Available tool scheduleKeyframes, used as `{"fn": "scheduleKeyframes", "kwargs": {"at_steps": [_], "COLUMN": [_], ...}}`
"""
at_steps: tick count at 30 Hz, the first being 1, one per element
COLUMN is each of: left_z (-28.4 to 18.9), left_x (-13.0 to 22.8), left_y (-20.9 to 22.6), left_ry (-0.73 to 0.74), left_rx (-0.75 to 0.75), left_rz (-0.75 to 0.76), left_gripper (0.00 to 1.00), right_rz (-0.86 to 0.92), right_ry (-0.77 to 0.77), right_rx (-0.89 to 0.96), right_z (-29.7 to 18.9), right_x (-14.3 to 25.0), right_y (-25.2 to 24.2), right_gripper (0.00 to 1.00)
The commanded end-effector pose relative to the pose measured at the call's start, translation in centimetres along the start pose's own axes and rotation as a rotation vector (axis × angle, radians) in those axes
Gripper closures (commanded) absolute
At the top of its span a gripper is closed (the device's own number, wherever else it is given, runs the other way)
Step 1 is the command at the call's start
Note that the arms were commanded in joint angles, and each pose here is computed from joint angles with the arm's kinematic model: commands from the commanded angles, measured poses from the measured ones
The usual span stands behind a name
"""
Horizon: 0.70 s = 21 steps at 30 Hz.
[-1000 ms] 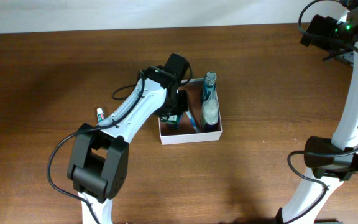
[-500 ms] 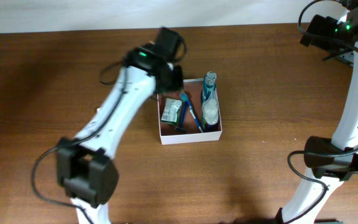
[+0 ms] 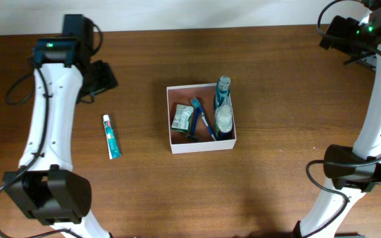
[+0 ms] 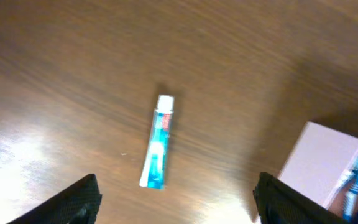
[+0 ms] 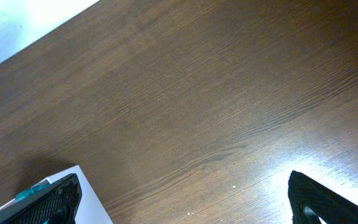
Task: Pack container
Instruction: 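Open the left gripper and move it left over the Colgate tube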
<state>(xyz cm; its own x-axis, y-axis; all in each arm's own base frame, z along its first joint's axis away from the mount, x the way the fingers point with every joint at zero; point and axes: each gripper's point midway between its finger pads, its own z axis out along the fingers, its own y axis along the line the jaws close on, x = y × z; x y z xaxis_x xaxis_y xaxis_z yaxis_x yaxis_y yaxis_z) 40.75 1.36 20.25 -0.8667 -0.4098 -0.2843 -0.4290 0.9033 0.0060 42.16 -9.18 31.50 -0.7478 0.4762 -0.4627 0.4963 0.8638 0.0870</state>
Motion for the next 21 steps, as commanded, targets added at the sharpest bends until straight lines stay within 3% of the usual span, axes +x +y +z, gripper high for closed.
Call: {"fn": "scheduleKeyframes", "kwargs": {"at_steps": [1,11,21], "left_z": [1.0,7.3,13.5], "left_x": [0.3,2.8,6.9], "left_y": [2.5,2.5,2.8], "left_ry": [0.039,0.126,0.185], "left_rx": [-0.044,0.005,0.019], "left_rz": [0.042,0.133,0.156], "left_gripper": [0.21,0.38,0.38], "right_rz": [0.007,0.007,0.007], "right_ry": [-0.013,-0.013,-0.013], "right_rx": [0.005,0.006,0.005], "right_z": [-0.7,-0.7,-0.7], "right_x": [0.0,0.0,0.0], "right_y": [-0.3,-0.3,-0.3], "right_gripper": [0.02,0.02,0.01]}}
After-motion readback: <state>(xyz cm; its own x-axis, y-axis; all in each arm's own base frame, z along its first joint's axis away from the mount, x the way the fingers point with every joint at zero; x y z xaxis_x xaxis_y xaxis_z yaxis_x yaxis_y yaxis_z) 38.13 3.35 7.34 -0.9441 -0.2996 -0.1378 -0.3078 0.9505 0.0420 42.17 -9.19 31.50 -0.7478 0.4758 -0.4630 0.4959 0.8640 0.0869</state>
